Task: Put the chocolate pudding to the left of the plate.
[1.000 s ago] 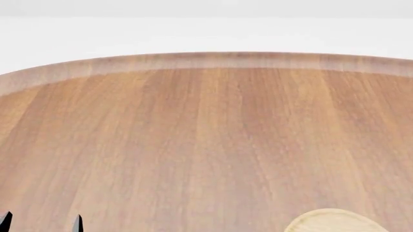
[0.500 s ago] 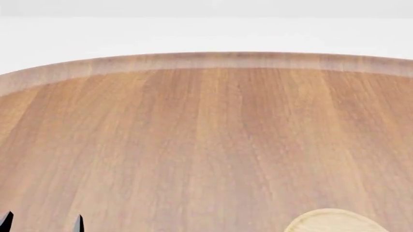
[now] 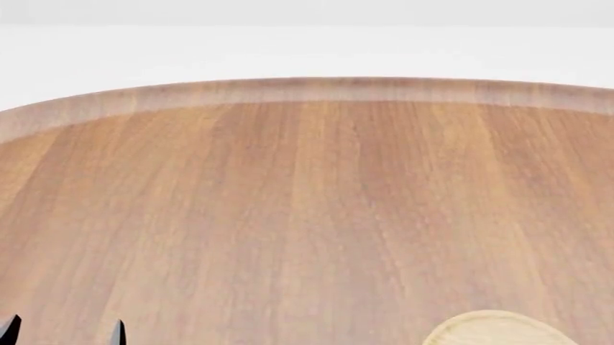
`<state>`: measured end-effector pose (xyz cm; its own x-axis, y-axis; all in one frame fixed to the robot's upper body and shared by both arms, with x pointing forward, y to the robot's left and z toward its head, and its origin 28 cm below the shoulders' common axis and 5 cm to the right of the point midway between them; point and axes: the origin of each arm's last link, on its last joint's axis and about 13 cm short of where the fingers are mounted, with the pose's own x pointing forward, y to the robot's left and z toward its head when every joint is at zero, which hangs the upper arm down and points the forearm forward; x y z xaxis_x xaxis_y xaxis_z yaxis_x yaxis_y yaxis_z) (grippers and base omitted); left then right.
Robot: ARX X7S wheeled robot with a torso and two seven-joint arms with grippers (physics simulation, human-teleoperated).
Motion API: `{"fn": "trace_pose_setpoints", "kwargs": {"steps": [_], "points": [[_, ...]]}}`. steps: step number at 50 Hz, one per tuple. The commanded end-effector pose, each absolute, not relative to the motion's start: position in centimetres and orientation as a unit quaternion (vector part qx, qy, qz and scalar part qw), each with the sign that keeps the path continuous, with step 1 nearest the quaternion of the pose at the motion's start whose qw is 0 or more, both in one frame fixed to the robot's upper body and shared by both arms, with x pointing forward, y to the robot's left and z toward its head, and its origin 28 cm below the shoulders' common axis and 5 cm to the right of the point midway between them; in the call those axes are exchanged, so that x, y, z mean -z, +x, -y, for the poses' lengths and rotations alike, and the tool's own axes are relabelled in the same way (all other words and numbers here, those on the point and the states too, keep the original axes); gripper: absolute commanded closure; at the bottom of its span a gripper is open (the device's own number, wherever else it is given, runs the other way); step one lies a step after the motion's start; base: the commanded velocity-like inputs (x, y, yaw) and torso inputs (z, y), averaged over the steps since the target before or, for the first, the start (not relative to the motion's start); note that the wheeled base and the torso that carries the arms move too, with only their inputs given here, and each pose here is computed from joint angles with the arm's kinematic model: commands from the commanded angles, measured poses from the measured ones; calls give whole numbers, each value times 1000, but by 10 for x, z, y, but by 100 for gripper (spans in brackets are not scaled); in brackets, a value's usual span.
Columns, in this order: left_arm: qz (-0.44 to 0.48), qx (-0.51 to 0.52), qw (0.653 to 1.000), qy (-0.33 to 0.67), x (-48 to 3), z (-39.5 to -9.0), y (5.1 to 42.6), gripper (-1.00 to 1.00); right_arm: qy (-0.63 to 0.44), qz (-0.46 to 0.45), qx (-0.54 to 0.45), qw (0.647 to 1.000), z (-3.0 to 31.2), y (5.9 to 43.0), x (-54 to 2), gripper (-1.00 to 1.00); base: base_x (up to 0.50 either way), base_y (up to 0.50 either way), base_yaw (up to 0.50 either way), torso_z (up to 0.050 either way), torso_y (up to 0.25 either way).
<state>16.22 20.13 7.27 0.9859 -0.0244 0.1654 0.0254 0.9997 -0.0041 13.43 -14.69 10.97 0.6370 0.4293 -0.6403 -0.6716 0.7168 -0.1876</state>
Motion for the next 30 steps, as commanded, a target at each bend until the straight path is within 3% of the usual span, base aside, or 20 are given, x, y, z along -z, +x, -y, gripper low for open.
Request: {"fn": "trace_pose_setpoints", "kwargs": {"steps": [1, 30], "points": [[83, 14, 996, -2, -72, -200, 162, -100, -216, -286, -308, 881, 154, 140, -107, -100, 0, 0, 0, 0, 0], [83, 14, 996, -2, -73, -200, 162, -100, -191, -311, -292, 884, 163, 147, -81, -100, 0, 0, 0, 0, 0]]}}
